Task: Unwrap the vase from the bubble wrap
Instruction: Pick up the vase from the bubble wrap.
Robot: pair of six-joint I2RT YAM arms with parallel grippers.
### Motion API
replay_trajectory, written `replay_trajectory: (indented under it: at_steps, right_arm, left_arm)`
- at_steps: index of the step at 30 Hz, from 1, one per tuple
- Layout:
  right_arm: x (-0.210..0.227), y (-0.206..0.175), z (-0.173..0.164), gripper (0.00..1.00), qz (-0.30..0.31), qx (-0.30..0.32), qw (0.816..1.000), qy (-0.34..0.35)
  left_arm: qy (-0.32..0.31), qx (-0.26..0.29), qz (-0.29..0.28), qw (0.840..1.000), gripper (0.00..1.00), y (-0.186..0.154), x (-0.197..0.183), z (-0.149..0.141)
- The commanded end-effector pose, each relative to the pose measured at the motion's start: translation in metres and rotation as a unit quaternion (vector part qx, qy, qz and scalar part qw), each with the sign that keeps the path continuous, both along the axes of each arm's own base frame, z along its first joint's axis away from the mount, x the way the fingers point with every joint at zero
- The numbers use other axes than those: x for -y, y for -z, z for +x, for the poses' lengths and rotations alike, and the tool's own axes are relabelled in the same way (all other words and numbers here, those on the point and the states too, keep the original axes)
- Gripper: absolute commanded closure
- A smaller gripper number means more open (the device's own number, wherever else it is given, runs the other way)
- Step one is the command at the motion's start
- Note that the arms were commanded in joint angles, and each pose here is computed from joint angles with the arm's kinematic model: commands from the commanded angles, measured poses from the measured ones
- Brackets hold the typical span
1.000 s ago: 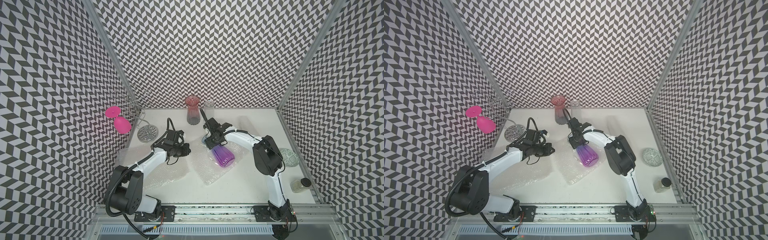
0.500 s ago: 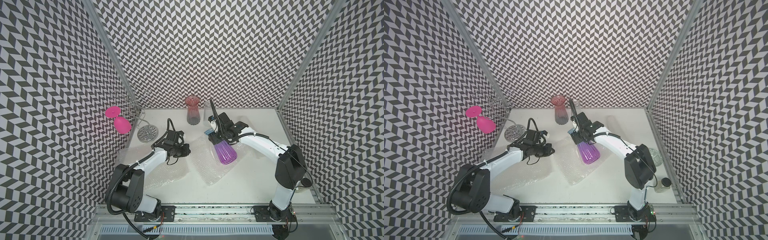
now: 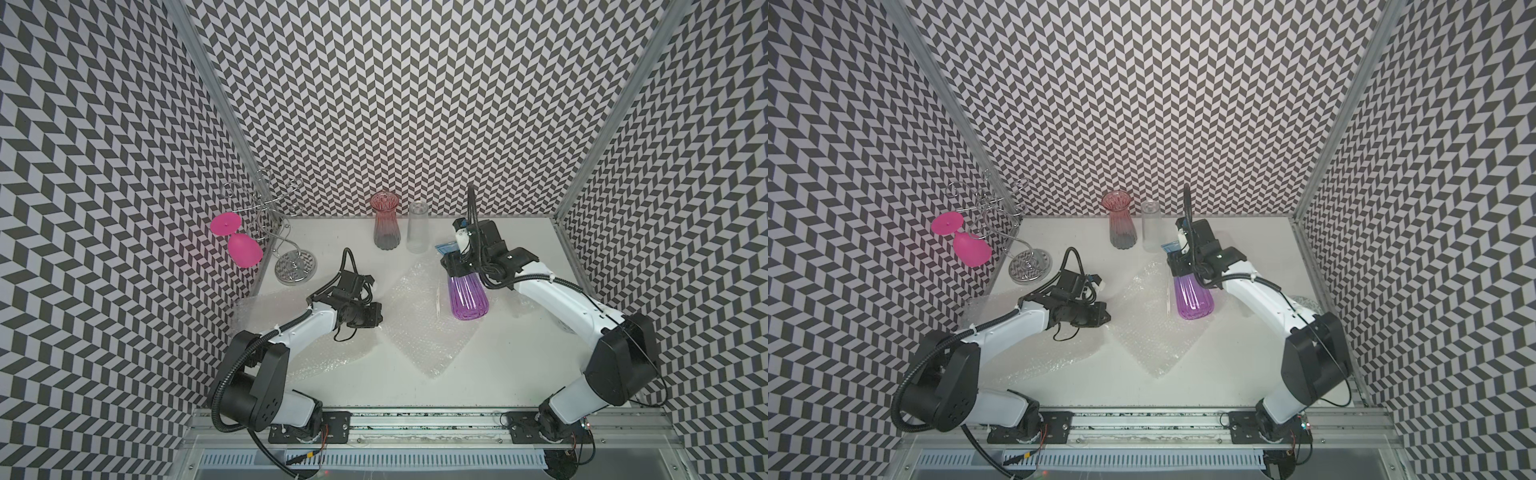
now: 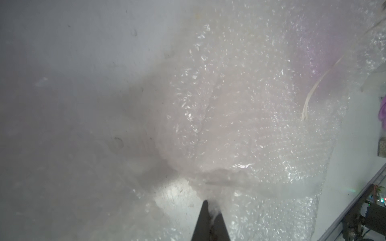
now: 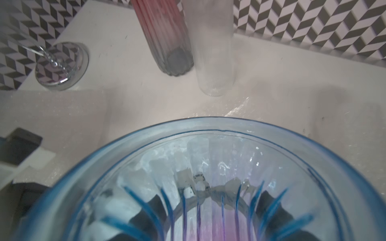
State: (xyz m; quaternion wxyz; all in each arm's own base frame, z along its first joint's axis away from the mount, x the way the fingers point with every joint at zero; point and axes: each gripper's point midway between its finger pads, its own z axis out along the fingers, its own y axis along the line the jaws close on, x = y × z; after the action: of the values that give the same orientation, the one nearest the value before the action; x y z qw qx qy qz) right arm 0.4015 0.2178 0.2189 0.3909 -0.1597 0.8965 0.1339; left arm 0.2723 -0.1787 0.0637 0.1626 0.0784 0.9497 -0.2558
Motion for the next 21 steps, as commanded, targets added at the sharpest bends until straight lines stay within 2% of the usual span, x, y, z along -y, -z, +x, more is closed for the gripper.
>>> replay_trajectory:
  at_steps: [1, 9, 12, 21]
  right_arm:
    - [0.0, -0.101, 0.027, 1.0, 0.081, 0.144, 0.986, 0.022]
    - [0.034, -0.127, 0.069, 1.0, 0.132, 0.195, 0.969, 0.075]
    - [0.039, -0.131, 0.084, 1.0, 0.146, 0.217, 0.962, 0.082]
    - [0.032, -0.117, 0.126, 1.0, 0.164, 0.259, 0.948, 0.087]
  left_arm:
    - [0.025, 0.005, -0.01, 1.0, 1.0, -0.012, 0.011, -0.008]
    - [0.038, -0.031, -0.048, 0.998, 1.0, -0.01, 0.024, -0.037]
    - [0.037, -0.034, -0.043, 0.998, 1.0, -0.014, 0.025, -0.045]
    - [-0.004, -0.056, -0.034, 0.998, 1.0, -0.026, 0.012, -0.06]
